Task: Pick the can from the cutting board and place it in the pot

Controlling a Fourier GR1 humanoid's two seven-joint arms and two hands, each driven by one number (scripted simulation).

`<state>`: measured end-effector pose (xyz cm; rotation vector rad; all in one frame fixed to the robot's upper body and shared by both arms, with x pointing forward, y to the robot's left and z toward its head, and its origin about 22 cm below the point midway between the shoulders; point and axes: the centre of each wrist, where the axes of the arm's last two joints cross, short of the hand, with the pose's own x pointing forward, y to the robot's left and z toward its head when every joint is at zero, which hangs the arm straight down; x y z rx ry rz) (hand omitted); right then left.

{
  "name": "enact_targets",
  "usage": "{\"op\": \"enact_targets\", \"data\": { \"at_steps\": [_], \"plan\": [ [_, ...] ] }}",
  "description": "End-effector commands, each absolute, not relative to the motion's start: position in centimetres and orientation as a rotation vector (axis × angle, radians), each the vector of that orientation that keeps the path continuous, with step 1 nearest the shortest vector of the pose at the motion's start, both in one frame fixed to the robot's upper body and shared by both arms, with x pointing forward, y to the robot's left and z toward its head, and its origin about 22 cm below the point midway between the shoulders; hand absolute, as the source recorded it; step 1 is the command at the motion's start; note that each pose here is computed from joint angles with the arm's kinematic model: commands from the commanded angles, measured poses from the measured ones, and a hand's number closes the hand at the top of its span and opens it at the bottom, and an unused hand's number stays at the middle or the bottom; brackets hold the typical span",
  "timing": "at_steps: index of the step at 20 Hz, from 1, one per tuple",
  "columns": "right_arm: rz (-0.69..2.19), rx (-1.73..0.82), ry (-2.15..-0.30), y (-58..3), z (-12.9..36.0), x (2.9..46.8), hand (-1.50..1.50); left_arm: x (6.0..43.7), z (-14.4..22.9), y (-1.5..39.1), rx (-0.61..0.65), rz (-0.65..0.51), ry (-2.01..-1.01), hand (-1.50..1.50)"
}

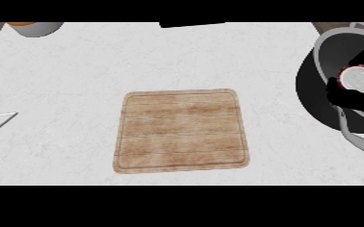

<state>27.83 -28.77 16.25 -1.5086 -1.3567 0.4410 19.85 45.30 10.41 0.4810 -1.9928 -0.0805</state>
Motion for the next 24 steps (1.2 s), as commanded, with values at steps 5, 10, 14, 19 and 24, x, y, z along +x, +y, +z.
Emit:
{"op": "enact_targets", "data": {
  "at_steps": [5, 10, 14, 19, 24],
  "plan": [
    [0.439, -1.504, -1.289, -34.8, 13.6, 27.7, 1.50, 24.1, 5.6, 37.7, 0.183, 0.058, -1.841, 0.00],
    [0.439, -1.346, -1.166, -37.5, 10.8, 27.8, 1.50, 25.0, 5.5, 38.3, 0.166, 0.054, -1.852, 0.00],
    [0.385, -1.184, -1.180, -38.3, 9.6, 27.8, -1.50, 25.2, 5.8, 37.5, 0.158, 0.038, -1.844, 0.00],
    [0.440, -1.095, -1.294, -39.5, 9.4, 27.6, -1.50, 25.7, 5.5, 36.7, 0.141, 0.029, -1.823, 0.00],
    [0.271, -1.050, -1.505, -40.2, 11.0, 28.7, -1.50, 25.8, 4.9, 36.6, 0.146, 0.044, -1.824, 0.00]
  ]
}}
